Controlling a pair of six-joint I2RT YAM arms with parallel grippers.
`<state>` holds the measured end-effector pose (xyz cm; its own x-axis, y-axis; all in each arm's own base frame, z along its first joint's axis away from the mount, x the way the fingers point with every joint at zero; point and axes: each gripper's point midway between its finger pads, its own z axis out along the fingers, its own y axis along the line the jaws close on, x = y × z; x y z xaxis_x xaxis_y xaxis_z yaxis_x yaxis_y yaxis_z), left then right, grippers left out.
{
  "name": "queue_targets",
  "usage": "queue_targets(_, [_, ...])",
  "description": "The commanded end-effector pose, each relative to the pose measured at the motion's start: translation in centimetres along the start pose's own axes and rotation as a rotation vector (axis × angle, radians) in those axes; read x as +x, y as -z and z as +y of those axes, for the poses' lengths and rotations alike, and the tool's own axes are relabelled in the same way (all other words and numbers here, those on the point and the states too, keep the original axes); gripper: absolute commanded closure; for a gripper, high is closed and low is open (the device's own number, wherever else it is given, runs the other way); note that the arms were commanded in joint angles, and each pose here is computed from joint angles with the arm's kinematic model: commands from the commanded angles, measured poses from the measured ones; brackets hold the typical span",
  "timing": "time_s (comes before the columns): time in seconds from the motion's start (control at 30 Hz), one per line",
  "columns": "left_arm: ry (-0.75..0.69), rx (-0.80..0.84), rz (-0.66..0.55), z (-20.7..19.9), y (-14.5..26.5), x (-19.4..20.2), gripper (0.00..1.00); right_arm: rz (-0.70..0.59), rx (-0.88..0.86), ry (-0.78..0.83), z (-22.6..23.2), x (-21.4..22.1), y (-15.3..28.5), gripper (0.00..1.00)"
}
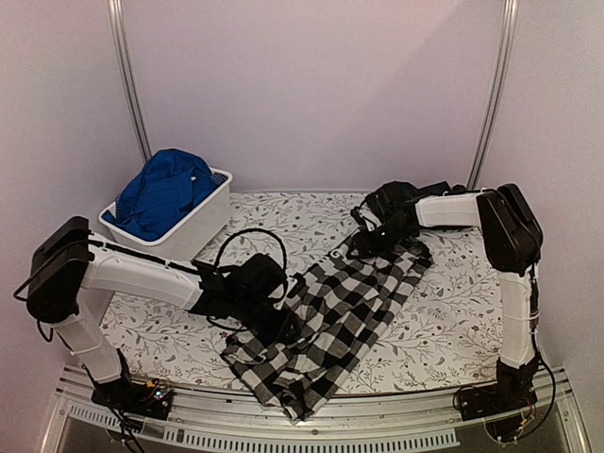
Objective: Fold and stack the mixed laundry pile
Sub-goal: Rotate the rectangle-folded shirt at the center of the board, then smooth out the rectangle-folded shirt at the center of the board.
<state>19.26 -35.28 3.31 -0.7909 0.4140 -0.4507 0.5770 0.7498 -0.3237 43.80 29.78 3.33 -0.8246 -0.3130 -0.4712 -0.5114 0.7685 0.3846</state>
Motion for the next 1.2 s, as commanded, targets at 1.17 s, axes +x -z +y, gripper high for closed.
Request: queue_targets(1.17, [-0.180,-0.069,-0.096,3.3,0.9,-5.6,0.60,-0.216,0.332,-0.363,-14.5,6.0,14.5,0.52])
